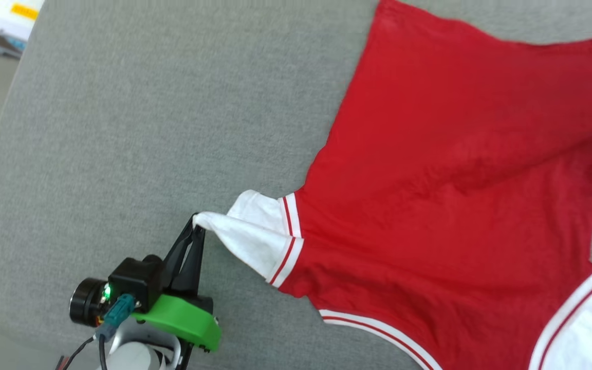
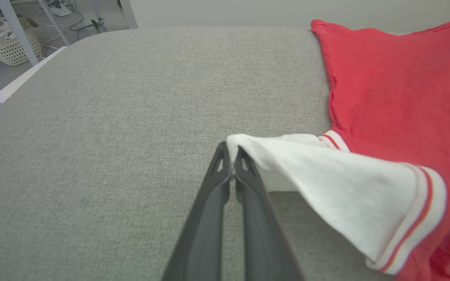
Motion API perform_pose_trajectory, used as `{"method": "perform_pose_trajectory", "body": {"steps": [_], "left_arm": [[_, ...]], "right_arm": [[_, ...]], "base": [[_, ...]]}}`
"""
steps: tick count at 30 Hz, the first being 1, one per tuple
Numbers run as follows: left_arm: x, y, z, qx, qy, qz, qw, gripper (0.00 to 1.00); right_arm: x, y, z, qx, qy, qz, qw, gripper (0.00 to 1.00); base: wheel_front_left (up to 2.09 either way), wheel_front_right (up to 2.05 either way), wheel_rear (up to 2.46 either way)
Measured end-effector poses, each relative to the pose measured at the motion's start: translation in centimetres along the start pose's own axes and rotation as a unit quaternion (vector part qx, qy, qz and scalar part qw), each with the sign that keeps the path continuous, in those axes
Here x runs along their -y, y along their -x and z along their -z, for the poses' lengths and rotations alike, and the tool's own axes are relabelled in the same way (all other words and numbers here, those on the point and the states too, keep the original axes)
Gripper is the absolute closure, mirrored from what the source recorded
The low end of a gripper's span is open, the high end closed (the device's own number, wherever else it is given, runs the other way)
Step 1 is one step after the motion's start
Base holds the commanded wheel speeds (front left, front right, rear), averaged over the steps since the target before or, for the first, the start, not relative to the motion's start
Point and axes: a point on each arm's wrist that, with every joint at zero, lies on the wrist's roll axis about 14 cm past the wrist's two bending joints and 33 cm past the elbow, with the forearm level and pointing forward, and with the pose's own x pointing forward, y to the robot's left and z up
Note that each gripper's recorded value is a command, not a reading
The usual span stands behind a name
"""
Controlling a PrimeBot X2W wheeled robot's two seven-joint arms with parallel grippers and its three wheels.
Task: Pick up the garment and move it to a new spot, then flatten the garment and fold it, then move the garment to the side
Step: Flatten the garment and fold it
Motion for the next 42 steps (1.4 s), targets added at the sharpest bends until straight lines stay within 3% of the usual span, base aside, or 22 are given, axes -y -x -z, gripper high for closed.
{"method": "perform_pose_trajectory", "body": {"steps": [4, 10, 17, 23, 28, 29, 30, 34, 42], "left_arm": [[0.2, 0.6, -0.4, 0.005, -0.001, 0.003, 1.0, 1.0], [1.1, 0.7, -1.0, 0.013, 0.004, 0.019, 1.0, 1.0], [2.2, 0.7, -1.6, 0.02, 0.001, 0.038, 0.999, 1.0], [3.0, 0.5, -2.0, 0.024, 0.002, 0.051, 0.998, 1.0], [2.9, 0.5, -1.7, 0.018, 0.002, 0.05, 0.999, 1.0], [2.9, 0.6, -1.6, 0.017, 0.002, 0.05, 0.999, 1.0], [3.0, 0.6, -1.6, 0.017, 0.002, 0.051, 0.999, 1.0], [3.1, 0.7, -1.9, 0.019, 0.001, 0.053, 0.998, 1.0], [3.2, 1.1, -2.0, 0.02, 0.003, 0.053, 0.998, 1.0]], "right_arm": [[0.9, 4.3, 2.6, -0.003, 0.012, 0.011, 1.0, 1.0], [1.4, 9.1, 9.1, -0.035, -0.017, 0.024, 0.999, 1.0], [-1.5, 13.1, 17.9, -0.087, -0.09, 0.014, 0.992, 1.0], [-7.3, 15.2, 26.6, -0.158, -0.186, -0.01, 0.97, 1.0], [-8.3, 14.8, 27.9, -0.153, -0.223, -0.001, 0.963, 1.0], [-8.0, 14.7, 27.6, -0.143, -0.225, 0.006, 0.964, 0.11], [-7.8, 14.7, 27.4, -0.136, -0.224, 0.011, 0.965, 0.0], [-5.8, 15.0, 25.1, -0.086, -0.222, 0.036, 0.971, 0.0], [-0.5, 15.8, 12.8, 0.07, -0.136, 0.072, 0.986, 0.0]], "base": [[0.0, 0.0, 0.0], [0.0, 0.0, 0.0], [0.0, 0.0, 0.0], [0.0, 0.0, 0.0], [0.0, 0.0, 0.0], [0.0, 0.0, 0.0], [0.0, 0.0, 0.0], [0.0, 0.0, 0.0], [0.0, 0.0, 0.0]]}}
